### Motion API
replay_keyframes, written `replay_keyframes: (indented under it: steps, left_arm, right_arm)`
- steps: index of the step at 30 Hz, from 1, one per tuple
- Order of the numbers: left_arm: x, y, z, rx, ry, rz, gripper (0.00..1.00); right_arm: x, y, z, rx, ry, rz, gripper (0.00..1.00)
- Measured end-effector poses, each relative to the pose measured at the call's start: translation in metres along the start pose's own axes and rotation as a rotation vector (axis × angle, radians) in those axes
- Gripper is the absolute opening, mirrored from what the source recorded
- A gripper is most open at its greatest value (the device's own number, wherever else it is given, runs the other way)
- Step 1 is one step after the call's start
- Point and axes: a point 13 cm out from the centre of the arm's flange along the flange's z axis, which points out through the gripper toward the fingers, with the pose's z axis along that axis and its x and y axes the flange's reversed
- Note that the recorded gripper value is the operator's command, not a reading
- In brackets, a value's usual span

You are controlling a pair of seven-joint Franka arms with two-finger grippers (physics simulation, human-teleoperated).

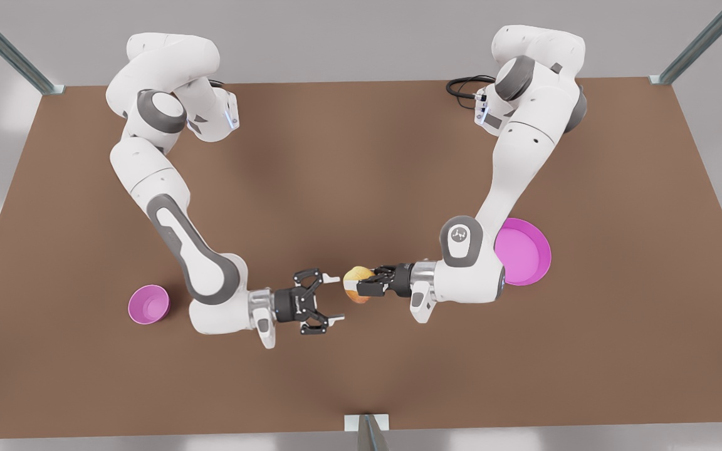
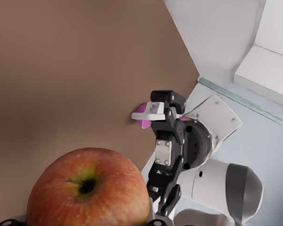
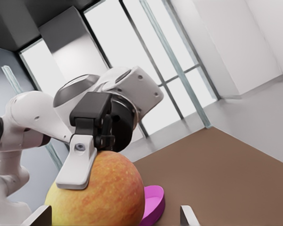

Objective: Use the left arm to pick up the apple from the plate, transfer it to the gripper of the right arm, and then use the right arm to place it into the bowl

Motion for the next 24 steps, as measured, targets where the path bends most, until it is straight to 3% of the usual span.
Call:
replay_keyframes:
  steps: [24]
  left_arm:
    - [-0.006,-0.001,-0.001,0.011,-0.020,0.017,0.93]
  right_arm:
    - [0.008,0.017,0.040,-0.042,0.004,-0.074,1.00]
